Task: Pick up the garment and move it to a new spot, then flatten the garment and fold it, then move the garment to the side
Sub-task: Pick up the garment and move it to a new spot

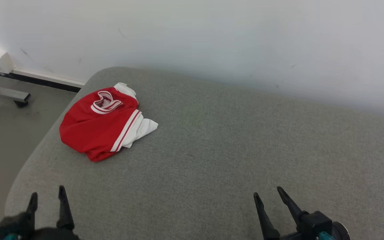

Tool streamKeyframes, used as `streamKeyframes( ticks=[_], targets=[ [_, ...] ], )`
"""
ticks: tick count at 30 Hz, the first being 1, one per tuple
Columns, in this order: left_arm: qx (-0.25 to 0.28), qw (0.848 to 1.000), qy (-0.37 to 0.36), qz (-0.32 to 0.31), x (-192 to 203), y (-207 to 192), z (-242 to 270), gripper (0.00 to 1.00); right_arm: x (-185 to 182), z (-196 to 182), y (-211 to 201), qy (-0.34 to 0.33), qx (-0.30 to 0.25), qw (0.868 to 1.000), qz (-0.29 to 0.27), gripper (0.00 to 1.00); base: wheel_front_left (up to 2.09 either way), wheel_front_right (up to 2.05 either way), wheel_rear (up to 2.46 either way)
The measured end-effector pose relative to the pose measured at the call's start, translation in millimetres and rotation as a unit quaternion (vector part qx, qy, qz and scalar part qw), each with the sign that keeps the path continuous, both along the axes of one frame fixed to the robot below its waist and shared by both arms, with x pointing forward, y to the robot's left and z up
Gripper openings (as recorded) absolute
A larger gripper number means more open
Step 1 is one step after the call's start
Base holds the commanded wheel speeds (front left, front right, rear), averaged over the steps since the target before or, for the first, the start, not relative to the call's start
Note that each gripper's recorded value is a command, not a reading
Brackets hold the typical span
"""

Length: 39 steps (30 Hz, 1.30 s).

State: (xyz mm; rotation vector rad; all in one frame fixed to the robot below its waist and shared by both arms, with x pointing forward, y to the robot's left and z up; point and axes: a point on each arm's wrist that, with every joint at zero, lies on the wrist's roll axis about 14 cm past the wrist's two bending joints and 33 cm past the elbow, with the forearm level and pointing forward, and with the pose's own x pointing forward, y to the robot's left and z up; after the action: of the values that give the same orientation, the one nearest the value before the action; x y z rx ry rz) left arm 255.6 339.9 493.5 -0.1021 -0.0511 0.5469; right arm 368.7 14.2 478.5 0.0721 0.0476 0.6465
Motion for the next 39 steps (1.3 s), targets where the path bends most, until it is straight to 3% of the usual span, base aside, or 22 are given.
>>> streamKeyframes(
  ticks=[8, 12, 21, 25, 28, 32, 33, 34, 39],
  targets=[
    [-0.046, 0.999, 0.000, -0.007, 85, 29, 19, 1.00, 13, 0, 6, 0.000, -0.014, 1.000, 0.019, 1.00, 0.00, 0.00, 0.00],
    [-0.106, 0.994, 0.011, -0.005, 123, 38, 13, 1.00, 18, -3, 6, 0.003, -0.025, 0.999, 0.034, 1.00, 0.00, 0.00, 0.00],
    [-0.163, 0.981, 0.102, -0.008, 192, 47, -27, 1.00, 40, -17, -26, 0.023, -0.040, 0.999, 0.009, 1.00, 0.00, 0.00, 0.00],
    [-0.194, 0.969, 0.149, -0.019, 218, 36, -54, 1.00, 48, -31, -45, 0.042, -0.050, 0.998, -0.012, 1.00, 0.00, 0.00, 0.00],
    [-0.224, 0.946, 0.233, -0.020, 225, 23, -98, 1.00, 49, -48, -58, 0.067, -0.053, 0.996, -0.028, 1.00, 0.00, 0.00, 0.00],
    [-0.236, 0.930, 0.281, -0.026, 231, 12, -125, 1.00, 49, -59, -67, 0.083, -0.053, 0.994, -0.042, 1.00, 0.00, 0.00, 0.00],
    [-0.235, 0.929, 0.285, -0.027, 232, 11, -128, 0.45, 49, -60, -68, 0.085, -0.052, 0.994, -0.045, 1.00, 0.00, 0.00, 0.00],
    [-0.232, 0.928, 0.290, -0.029, 233, 9, -130, 0.00, 49, -60, -70, 0.086, -0.051, 0.994, -0.049, 1.00, 0.00, 0.00, 0.00],
    [-0.209, 0.936, 0.277, -0.056, 245, 4, -117, 0.00, 48, -57, -72, 0.085, -0.042, 0.994, -0.059, 1.00, 0.00, 0.00, 0.00]
  ],
)
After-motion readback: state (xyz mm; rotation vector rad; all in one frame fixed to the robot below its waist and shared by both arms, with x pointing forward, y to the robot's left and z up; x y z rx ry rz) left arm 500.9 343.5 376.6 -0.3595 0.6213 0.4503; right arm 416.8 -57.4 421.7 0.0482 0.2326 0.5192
